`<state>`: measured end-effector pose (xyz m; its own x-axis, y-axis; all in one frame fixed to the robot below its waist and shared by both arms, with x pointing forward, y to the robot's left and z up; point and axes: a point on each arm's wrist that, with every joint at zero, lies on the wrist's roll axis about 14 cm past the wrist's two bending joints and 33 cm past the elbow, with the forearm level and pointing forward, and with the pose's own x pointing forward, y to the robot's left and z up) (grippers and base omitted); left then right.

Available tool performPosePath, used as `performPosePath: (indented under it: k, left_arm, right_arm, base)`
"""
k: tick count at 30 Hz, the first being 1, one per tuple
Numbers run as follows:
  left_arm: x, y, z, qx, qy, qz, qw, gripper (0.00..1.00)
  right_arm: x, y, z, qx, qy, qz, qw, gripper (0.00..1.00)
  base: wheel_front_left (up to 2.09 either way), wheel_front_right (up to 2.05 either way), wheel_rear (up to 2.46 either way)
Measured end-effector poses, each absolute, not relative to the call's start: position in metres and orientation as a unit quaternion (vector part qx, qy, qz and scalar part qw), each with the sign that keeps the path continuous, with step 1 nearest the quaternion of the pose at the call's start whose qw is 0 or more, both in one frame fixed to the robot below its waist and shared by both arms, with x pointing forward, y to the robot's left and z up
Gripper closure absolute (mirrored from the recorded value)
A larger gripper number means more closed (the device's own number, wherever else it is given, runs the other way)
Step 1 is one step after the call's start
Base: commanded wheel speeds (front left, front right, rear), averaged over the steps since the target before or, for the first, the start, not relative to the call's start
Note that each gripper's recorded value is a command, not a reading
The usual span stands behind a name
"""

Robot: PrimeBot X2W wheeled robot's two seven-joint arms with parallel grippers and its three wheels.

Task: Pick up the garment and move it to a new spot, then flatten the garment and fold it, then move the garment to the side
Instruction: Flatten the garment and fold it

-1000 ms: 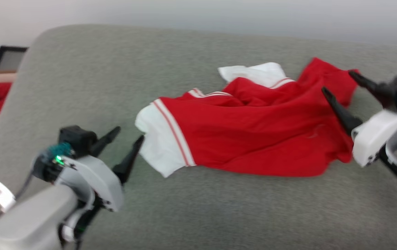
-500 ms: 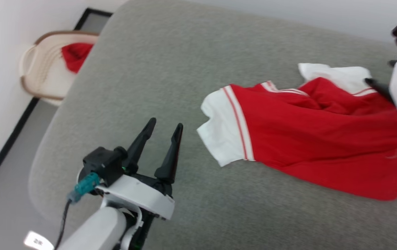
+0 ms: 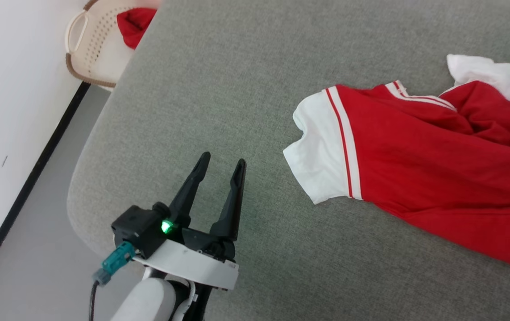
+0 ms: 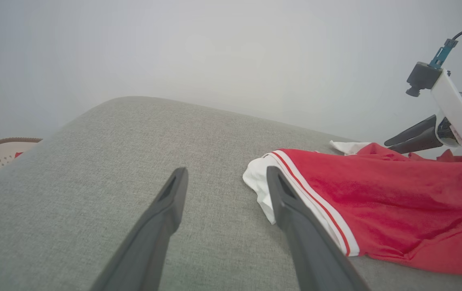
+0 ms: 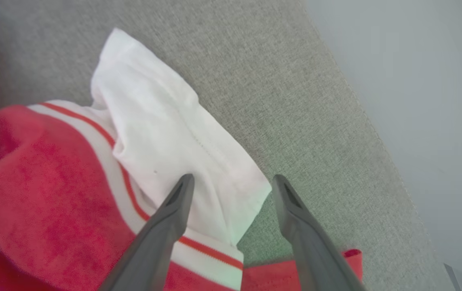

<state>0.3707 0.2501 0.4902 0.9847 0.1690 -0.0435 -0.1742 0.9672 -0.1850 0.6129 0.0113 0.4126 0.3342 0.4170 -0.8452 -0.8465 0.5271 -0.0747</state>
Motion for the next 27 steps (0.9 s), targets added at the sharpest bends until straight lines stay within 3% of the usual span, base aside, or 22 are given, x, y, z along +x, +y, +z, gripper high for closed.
performPosePath:
  k: [5,6,7,8,19,27]
  left_arm:
    - [0.371,0.251,0.481,-0.094,0.020,0.092,0.991,0.00]
    - [0.371,0.251,0.481,-0.094,0.020,0.092,0.991,0.00]
    - [0.371,0.254,0.480,-0.092,0.021,0.095,0.991,0.00]
    - [0.371,0.255,0.480,-0.091,0.020,0.098,0.991,0.00]
    - [0.372,0.256,0.476,-0.104,0.016,0.100,0.989,0.00]
    - [0.378,0.254,0.480,-0.108,0.007,0.094,0.990,0.00]
  right_arm:
    - [0.612,0.017,0.395,-0.261,0.424,0.418,0.760,0.00]
    - [0.612,0.017,0.395,-0.261,0.424,0.418,0.760,0.51]
    - [0.612,0.018,0.393,-0.261,0.428,0.420,0.756,0.66]
    - [0.612,0.019,0.392,-0.261,0.428,0.422,0.755,1.00]
    - [0.612,0.014,0.394,-0.256,0.421,0.426,0.758,1.00]
    - [0.633,0.010,0.419,-0.221,0.372,0.417,0.799,1.00]
  base:
    - [0.00,0.00,0.00]
    - [0.00,0.00,0.00]
    - [0.00,0.00,0.00]
    - [0.00,0.00,0.00]
    - [0.00,0.00,0.00]
    - [0.00,0.00,0.00]
